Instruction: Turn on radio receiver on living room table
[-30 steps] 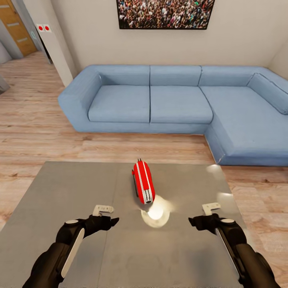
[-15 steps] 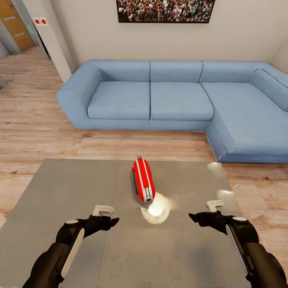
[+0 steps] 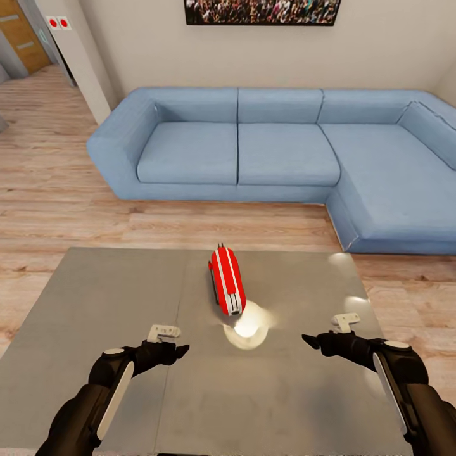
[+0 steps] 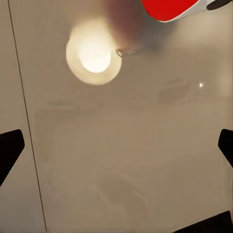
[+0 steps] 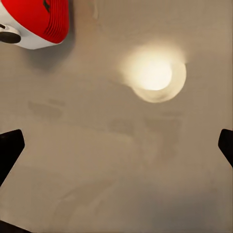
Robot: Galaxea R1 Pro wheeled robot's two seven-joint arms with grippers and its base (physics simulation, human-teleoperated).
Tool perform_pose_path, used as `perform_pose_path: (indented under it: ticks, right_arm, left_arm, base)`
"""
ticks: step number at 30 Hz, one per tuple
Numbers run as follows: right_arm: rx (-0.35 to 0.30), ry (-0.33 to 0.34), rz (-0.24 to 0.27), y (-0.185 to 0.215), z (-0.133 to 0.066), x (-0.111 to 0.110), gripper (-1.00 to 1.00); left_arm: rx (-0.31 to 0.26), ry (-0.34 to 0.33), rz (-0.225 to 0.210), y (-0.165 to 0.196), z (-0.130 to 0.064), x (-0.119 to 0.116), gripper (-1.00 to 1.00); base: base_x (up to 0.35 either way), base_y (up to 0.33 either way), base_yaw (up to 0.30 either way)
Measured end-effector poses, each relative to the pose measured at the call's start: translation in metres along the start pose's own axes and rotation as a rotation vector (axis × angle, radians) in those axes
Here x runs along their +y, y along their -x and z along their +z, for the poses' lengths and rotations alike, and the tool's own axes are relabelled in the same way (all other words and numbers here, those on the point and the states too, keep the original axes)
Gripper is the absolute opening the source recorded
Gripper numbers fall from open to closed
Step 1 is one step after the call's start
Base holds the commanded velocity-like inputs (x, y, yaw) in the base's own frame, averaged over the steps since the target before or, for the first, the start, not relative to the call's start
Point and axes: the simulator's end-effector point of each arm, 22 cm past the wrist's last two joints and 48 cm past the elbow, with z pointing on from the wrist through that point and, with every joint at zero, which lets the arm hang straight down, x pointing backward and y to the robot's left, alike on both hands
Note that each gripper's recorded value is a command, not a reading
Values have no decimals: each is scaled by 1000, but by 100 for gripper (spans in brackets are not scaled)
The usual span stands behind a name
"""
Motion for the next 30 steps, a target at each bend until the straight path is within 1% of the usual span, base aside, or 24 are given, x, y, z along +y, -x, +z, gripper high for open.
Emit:
perform_pose_path:
  ticks: [30]
  right_arm:
    - [56, -9, 15, -23, 16, -7, 100]
  left_arm:
    - [48, 1, -17, -21, 15, 5, 100]
  base:
    - [0, 0, 0]
